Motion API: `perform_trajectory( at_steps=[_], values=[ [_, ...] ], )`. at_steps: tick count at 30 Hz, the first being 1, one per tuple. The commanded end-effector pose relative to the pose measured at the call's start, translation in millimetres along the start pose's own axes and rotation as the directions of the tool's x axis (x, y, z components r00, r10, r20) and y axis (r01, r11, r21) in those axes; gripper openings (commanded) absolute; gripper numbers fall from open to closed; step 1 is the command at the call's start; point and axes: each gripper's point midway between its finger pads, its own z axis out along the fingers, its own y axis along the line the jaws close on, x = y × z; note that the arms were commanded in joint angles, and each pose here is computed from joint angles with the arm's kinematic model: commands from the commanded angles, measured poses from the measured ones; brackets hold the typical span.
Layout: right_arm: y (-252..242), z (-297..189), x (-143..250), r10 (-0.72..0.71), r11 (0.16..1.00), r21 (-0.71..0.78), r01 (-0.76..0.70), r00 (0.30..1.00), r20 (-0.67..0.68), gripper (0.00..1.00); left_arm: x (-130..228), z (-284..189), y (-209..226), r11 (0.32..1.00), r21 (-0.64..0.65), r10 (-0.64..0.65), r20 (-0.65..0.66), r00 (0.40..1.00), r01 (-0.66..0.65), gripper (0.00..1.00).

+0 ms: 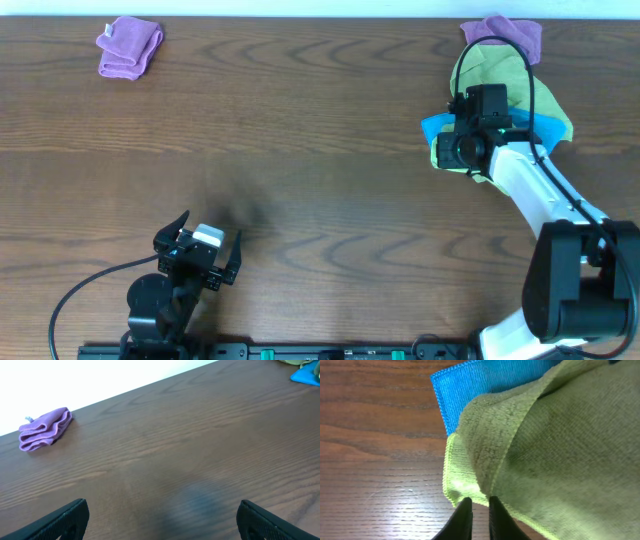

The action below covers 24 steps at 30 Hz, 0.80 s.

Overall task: Fold the cloth
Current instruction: 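Reach the right gripper to the cloth pile and grasp the green cloth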

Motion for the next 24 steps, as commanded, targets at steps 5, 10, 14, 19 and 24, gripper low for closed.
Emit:
perform_trajectory(
  at_steps=[5, 10, 14, 19, 24],
  values=[
    [-12.7, -3.7, -13.3, 0.006, 0.999, 0.045, -0.007, 0.999, 0.033, 0.01, 9.2, 2.7, -2.3, 1.000, 0.006, 0.004, -0.020, 1.000, -0.003, 0.95],
    [0.2, -31.0, -41.6, 0.028, 1.000, -0.016, -0.027, 0.997, 0.068, 0.01, 9.2, 2.7, -2.3, 1.000, 0.006, 0.004, -0.020, 1.000, -0.003, 0.96],
    [21.8, -74.2, -77.2, 0.006, 0.996, -0.088, 0.004, 0.993, 0.114, 0.01, 9.2, 2.7, -2.3, 1.000, 0.006, 0.004, -0.020, 1.000, -0.003, 0.95],
    [57.8, -140.9, -122.7, -0.110, 0.984, -0.107, 0.139, 0.965, 0.238, 0.01, 9.2, 2.7, -2.3, 1.000, 0.006, 0.004, -0.020, 1.000, -0.003, 0.95],
    [37.3, -121.3, -97.4, -0.201, 0.979, 0.058, 0.196, 0.974, 0.101, 0.56, 9.2, 2.7, -2.3, 1.000, 0.006, 0.004, -0.020, 1.000, -0.003, 0.95]
  ],
)
